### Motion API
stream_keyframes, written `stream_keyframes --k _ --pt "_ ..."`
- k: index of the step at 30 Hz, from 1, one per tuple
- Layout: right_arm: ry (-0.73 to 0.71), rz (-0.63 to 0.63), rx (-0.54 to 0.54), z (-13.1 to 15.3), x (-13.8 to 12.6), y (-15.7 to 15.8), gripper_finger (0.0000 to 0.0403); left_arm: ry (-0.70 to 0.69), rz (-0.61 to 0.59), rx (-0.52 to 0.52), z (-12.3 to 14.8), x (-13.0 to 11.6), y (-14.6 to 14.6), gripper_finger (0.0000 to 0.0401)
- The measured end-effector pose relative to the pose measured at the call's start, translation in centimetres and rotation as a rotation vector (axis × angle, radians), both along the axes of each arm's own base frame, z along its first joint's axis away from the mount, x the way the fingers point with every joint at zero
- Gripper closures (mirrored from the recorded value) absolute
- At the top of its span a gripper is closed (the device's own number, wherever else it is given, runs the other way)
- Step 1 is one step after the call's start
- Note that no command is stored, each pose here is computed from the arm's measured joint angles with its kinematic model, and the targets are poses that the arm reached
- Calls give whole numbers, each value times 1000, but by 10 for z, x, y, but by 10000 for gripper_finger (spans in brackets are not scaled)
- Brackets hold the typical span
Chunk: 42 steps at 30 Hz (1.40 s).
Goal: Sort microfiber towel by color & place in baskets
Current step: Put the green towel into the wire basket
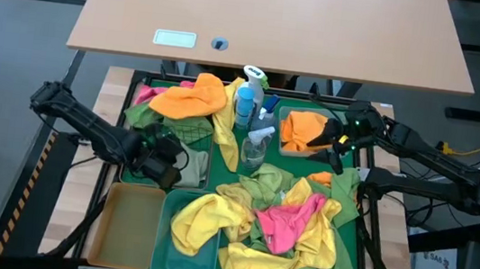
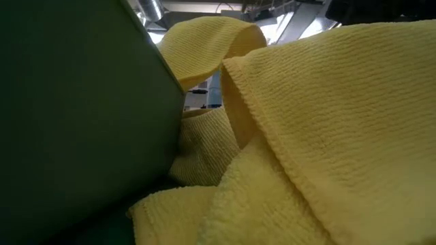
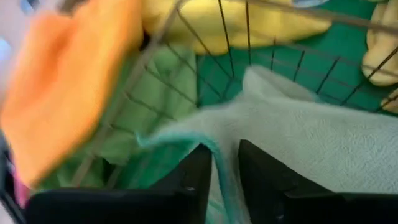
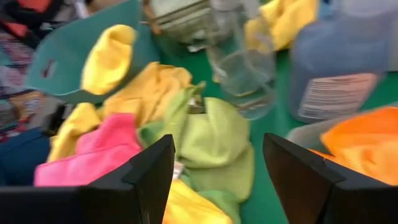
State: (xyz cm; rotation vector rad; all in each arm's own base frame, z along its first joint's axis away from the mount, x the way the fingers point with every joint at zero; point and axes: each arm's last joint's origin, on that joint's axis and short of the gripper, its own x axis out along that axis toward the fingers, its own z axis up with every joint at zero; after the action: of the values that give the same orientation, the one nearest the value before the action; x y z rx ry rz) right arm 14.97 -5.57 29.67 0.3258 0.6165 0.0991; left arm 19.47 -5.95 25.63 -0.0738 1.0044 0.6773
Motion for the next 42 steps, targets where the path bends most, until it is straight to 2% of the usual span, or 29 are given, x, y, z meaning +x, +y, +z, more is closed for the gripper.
stream_keyframes --k 4,7,12,17,22,27,32,42 --pt "-13 -12 29 1 1 0 159 38 38 -148 -3 0 2 283" --pt "-20 -12 25 2 1 0 159 56 42 -221 -3 0 4 267" --pt "-52 -16 17 5 3 -1 159 50 80 -258 -3 1 7 262" --pt "-106 -15 23 10 8 1 159 -4 198 -293 -3 4 15 261" --pt "-189 39 9 18 18 16 159 -31 269 -305 -2 7 24 261" --pt "-224 55 -58 21 29 35 159 -38 310 -331 -2 9 33 261" --pt "-171 49 -108 14 39 50 159 -45 290 -382 10 13 41 261" --pt "9 30 -178 -19 71 70 159 -121 266 -366 40 20 54 261"
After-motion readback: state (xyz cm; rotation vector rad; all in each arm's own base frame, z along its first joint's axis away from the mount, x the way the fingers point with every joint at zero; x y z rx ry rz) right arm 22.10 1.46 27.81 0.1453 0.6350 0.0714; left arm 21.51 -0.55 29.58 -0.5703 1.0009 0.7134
